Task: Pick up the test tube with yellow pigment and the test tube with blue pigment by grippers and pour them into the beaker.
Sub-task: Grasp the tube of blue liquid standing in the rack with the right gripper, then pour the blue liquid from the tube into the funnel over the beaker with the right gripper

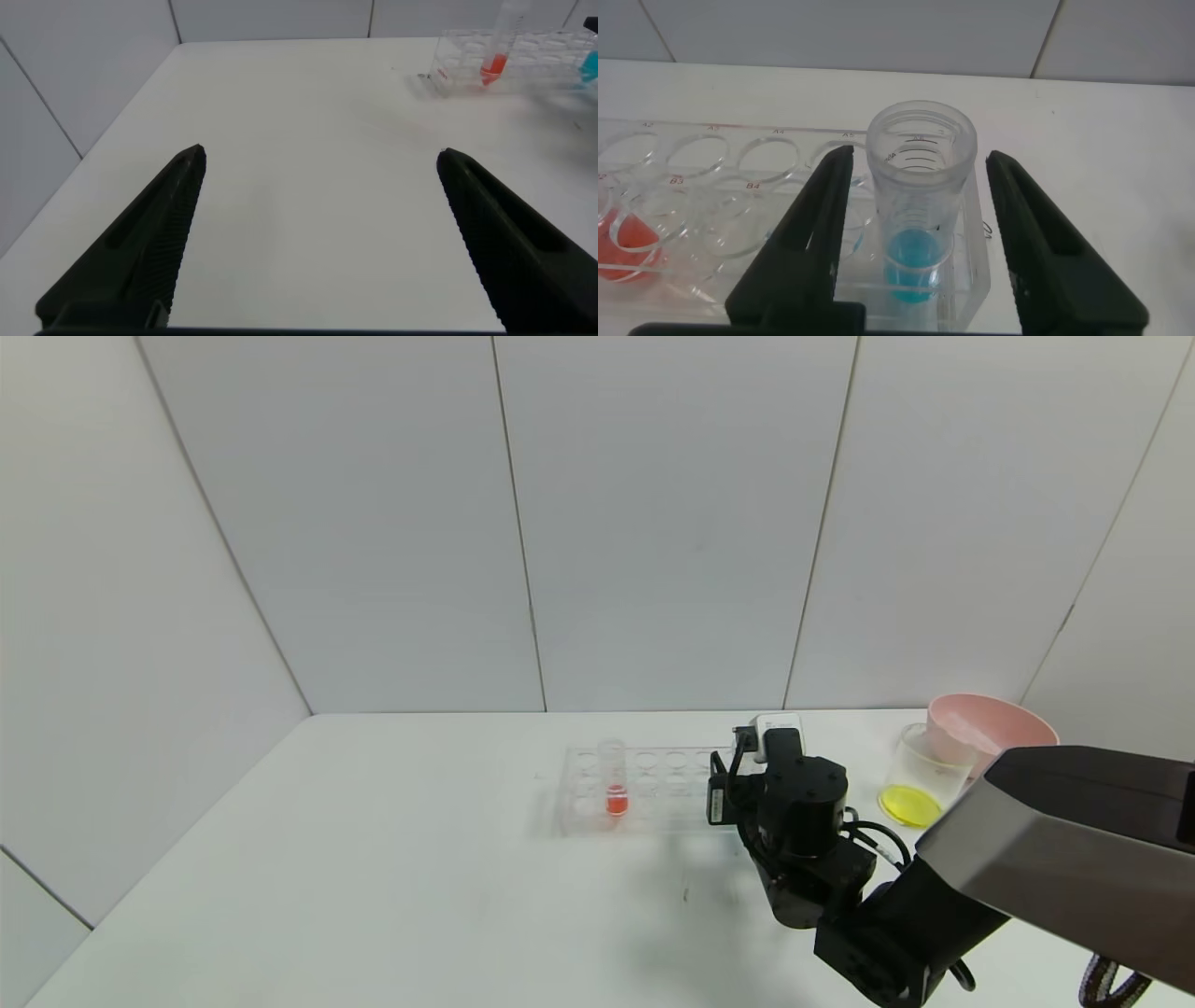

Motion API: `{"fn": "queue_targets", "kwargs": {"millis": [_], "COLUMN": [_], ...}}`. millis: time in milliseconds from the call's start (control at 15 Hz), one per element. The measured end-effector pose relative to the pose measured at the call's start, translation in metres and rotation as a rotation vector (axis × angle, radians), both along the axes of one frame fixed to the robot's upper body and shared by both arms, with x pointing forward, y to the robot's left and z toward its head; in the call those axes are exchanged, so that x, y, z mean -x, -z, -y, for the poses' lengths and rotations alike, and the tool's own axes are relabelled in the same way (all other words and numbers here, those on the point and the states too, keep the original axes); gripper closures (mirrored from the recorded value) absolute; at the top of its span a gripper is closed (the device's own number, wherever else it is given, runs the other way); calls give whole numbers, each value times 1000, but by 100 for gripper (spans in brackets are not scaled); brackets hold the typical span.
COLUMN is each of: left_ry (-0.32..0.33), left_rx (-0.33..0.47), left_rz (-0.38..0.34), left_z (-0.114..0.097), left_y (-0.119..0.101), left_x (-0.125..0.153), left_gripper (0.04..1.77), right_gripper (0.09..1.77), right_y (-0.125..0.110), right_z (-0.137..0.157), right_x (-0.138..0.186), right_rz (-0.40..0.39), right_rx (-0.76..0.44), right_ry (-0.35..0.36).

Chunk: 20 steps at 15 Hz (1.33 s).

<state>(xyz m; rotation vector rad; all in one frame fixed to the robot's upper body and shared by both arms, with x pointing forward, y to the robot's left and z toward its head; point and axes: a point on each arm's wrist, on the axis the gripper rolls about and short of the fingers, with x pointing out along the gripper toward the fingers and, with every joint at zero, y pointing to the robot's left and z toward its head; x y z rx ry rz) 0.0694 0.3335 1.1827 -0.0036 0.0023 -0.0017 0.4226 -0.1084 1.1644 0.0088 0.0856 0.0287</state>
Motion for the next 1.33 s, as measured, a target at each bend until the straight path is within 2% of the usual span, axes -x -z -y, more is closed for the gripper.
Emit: {"fn": "queue_targets", "kwargs": {"millis": [133, 267, 600, 1333], "left_ry": [0, 0, 0, 0], "left_rx": [0, 0, 0, 0], "left_rz": [0, 0, 0, 0], "left_z": [0, 0, 0, 0], "left_y": [0, 0, 0, 0], "left_x": [0, 0, 0, 0], "left_gripper": [5, 5, 5, 5], "right_gripper": [103, 135, 134, 134], "right_y": [0, 1, -6, -55], "right_z": [0, 1, 3, 3], "right_x": [0, 1, 3, 20], "right_rz": [-1, -3, 8, 104], "right_rx": [1, 4, 11, 46], "right_ry": [1, 2, 3, -26]}}
